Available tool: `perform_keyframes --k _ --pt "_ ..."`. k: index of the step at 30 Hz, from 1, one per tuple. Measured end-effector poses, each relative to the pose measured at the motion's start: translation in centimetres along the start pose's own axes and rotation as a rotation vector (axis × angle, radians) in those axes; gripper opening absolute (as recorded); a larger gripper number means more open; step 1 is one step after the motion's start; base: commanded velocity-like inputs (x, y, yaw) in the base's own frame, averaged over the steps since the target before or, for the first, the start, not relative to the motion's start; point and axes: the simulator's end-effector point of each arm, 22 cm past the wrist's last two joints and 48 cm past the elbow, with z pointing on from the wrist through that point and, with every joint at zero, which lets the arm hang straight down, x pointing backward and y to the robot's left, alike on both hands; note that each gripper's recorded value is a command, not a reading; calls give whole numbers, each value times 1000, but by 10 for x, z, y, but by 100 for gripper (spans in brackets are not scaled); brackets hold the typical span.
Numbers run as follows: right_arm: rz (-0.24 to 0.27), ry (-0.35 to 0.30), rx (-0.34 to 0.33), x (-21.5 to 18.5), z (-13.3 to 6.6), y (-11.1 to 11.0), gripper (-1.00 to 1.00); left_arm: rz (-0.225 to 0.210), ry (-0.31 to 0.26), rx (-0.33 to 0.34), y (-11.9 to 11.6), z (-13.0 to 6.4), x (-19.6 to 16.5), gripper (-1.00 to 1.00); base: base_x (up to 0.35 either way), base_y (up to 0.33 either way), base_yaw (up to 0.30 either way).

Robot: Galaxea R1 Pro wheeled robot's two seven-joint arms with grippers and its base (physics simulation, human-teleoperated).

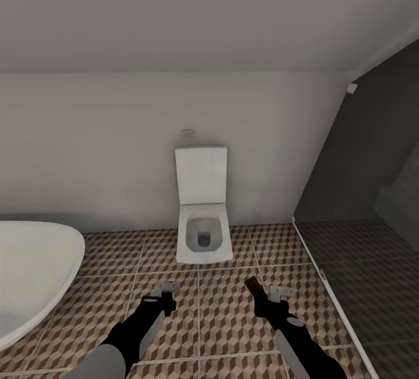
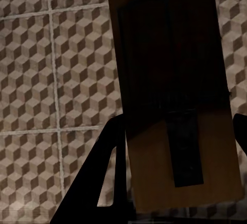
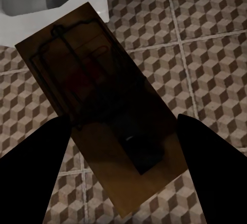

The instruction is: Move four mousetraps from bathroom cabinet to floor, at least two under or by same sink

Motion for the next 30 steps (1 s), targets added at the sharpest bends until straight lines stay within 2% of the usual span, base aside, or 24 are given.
perform_keyframes --k 5,30 --pt "-2 2 -4 1 0 3 -100 5 24 1 -2 2 12 -100 0 0 0" --pt "-1 2 -12 2 0 8 -100 8 27 -4 1 3 14 -100 0 0 0"
